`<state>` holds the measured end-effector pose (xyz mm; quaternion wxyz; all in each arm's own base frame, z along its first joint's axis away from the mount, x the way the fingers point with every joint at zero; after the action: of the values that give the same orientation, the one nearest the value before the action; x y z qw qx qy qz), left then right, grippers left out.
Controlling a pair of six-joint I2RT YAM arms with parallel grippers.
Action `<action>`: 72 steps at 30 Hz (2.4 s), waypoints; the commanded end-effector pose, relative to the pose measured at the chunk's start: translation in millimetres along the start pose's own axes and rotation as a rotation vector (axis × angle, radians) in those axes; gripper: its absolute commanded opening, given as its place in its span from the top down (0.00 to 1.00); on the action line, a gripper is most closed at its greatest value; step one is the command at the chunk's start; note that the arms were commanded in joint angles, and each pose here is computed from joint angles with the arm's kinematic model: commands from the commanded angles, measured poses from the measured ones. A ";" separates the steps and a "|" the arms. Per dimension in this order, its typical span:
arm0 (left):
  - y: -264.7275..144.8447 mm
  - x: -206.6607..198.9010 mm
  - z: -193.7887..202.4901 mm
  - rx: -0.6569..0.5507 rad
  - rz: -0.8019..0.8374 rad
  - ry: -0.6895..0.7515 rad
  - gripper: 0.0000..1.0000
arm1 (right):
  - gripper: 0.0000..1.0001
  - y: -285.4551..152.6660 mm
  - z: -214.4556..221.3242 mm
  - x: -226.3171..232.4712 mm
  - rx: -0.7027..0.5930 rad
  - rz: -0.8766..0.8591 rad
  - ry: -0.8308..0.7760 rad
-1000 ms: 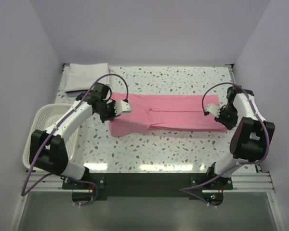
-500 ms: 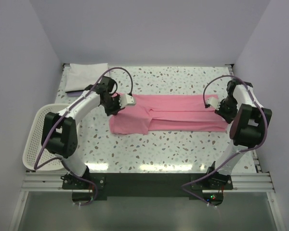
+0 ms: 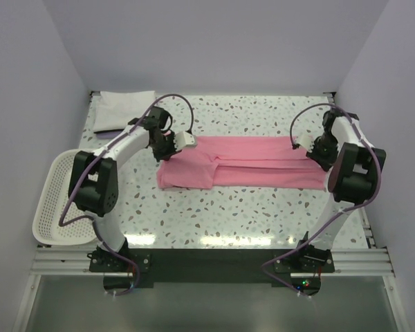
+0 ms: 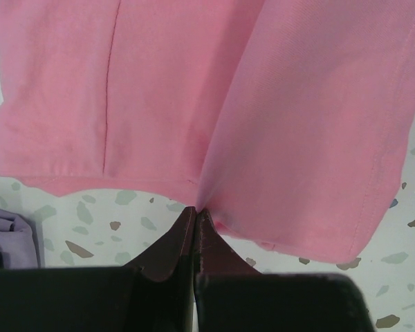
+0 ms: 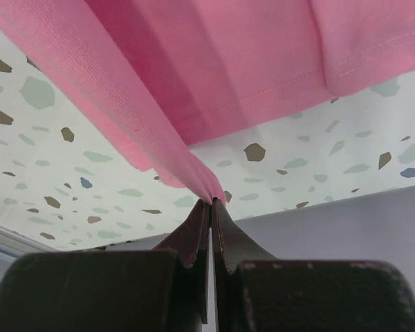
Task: Fold and stack the t-shirts
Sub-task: Fold the tshirt
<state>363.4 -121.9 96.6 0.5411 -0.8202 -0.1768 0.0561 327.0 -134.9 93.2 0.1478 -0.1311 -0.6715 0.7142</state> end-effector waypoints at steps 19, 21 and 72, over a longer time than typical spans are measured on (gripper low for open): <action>6.5 29.1 3.2 0.007 -0.078 -0.022 1.00 | 0.94 7.5 -13.2 -30.9 0.067 0.073 0.016; 5.7 35.3 -0.8 -0.004 -0.099 -0.036 0.96 | 0.81 8.2 -12.8 -32.5 0.068 0.075 0.024; 20.3 -17.9 82.5 -0.004 0.165 -0.454 1.00 | 0.62 56.7 -20.4 33.5 -0.011 -0.064 0.334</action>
<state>337.9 -74.5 58.2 0.4444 -0.8278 -0.2276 0.2559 281.2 -92.1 44.9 0.3135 -0.2051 -0.6535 0.6577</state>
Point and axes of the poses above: each gripper's point midway between its finger pads, its own y axis out along the fingers, its own x axis along the line the jaws close on, z = x × y, the point moved 3 cm from there along -y, back along the fingers, and after that the axes turned 5 degrees about -y, right-handed, at the moved point
